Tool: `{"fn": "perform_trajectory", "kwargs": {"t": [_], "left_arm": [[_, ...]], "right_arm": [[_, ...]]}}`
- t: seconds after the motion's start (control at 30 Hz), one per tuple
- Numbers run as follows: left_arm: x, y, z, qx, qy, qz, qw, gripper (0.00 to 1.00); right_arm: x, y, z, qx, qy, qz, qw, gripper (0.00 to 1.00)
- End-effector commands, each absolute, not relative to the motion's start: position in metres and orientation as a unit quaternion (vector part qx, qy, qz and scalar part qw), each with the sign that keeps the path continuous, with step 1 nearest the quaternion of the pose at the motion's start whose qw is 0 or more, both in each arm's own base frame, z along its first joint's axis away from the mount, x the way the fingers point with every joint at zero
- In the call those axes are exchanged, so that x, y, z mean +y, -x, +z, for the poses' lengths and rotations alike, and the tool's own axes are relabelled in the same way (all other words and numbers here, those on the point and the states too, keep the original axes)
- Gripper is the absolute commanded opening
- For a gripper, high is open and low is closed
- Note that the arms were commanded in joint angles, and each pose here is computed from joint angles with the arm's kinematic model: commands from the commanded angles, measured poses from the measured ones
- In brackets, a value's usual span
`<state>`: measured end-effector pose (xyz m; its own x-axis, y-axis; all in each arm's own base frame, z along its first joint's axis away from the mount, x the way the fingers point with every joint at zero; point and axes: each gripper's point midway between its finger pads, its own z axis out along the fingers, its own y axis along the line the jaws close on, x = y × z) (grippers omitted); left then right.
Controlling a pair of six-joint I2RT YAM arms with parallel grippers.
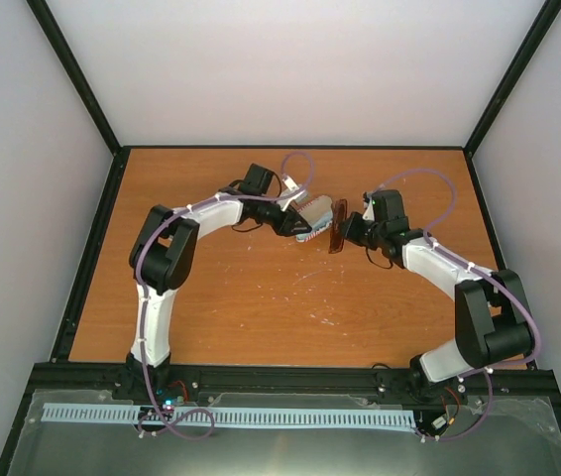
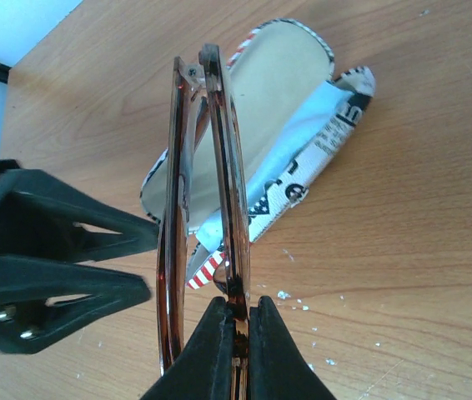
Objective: Organize the sunglasses
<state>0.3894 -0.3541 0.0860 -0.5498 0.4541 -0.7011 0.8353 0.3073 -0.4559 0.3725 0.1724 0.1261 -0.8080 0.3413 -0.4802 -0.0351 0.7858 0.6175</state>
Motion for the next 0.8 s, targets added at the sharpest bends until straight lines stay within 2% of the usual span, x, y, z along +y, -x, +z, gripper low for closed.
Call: {"fn": "perform_trajectory", "kwargs": {"t": [0.0, 0.17, 0.3, 0.53, 0.77], "left_arm": [[-0.361, -0.400, 0.136, 0.750, -0.431, -0.411, 0.287, 0.34], [-0.340, -0.437, 0.159, 0.758, -0.404, -0.371, 0.354, 0.17], [-0.320, -0.480, 0.146, 0.792, -0.373, -0.316, 0.366, 0.10], [-0.301, -0.521, 0.095, 0.843, -0.349, -0.225, 0.342, 0.06], [-0.301, -0.520, 0.058, 0.863, -0.349, -0.220, 0.291, 0.05]], "right_arm": [[0.176, -0.381, 0.121, 0.889, -0.104, 0.320, 0.310, 0.03], [0.170, -0.381, 0.125, 0.892, -0.109, 0.304, 0.317, 0.03], [0.165, -0.381, 0.132, 0.892, -0.110, 0.294, 0.326, 0.03], [0.169, -0.388, 0.144, 0.885, -0.111, 0.304, 0.335, 0.03], [0.169, -0.393, 0.151, 0.881, -0.115, 0.305, 0.343, 0.03]]}}
